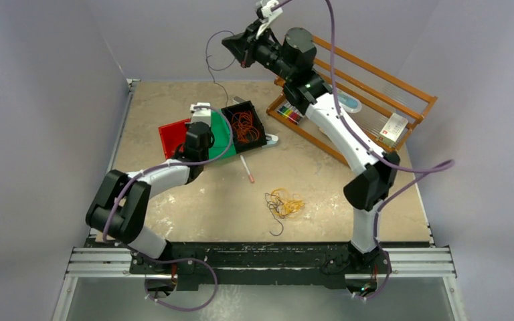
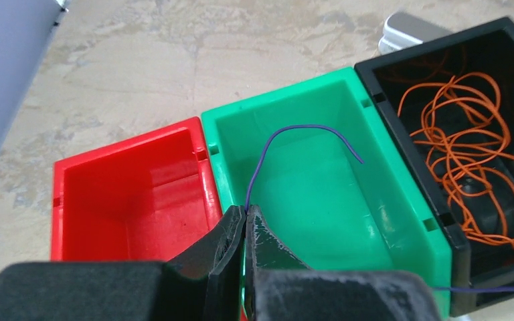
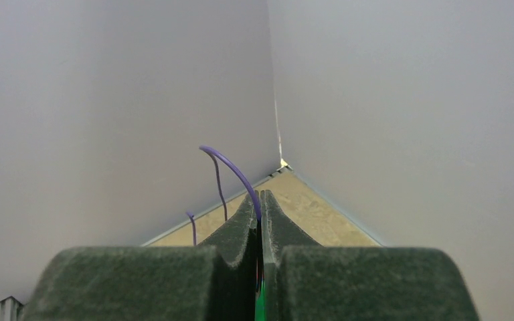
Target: Untangle the cables
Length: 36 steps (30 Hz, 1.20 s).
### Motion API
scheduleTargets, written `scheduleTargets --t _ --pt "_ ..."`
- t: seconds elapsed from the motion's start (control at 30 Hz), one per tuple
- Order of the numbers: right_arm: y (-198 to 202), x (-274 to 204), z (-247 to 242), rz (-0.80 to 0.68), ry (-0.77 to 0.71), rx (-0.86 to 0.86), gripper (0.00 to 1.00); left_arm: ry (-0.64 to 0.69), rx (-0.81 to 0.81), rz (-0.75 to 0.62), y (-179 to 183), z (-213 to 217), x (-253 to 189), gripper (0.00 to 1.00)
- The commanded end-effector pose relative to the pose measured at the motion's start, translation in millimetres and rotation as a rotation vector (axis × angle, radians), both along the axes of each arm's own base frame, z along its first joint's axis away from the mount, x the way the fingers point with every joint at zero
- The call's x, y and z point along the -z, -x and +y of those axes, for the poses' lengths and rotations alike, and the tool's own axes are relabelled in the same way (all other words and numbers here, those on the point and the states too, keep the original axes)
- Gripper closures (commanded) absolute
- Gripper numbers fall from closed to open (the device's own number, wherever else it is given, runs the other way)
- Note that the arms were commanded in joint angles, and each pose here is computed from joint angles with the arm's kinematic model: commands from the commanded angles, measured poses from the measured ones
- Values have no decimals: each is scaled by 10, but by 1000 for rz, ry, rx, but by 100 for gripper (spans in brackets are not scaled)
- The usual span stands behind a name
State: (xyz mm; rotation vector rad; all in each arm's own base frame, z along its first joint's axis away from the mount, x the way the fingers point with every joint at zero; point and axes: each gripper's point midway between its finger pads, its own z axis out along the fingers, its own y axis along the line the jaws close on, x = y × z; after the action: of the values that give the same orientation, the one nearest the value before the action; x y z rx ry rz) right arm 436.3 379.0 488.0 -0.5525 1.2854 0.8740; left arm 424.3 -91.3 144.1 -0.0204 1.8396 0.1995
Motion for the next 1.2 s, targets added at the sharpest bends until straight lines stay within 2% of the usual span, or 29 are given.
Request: scheduleTargets --t 0.0,0.27,0.33,0.77,0.97,1.17 --pt "11 -243 105 -82 -25 -84 100 48 32 -58 -270 -83 -173 98" --pt "-76 -139 238 -75 -18 -125 100 149 26 -87 -115 -78 -286 60" --pt "-77 -115 264 -74 -18 -137 100 189 22 -97 -54 -75 -307 56" --pt "21 62 575 -65 -52 -344 100 496 111 -235 600 -110 -525 53" --pt "50 351 798 -3 -63 -476 100 528 70 -222 720 -24 -413 53" --pt "34 691 947 58 -35 -523 100 560 -9 -234 834 130 -355 53"
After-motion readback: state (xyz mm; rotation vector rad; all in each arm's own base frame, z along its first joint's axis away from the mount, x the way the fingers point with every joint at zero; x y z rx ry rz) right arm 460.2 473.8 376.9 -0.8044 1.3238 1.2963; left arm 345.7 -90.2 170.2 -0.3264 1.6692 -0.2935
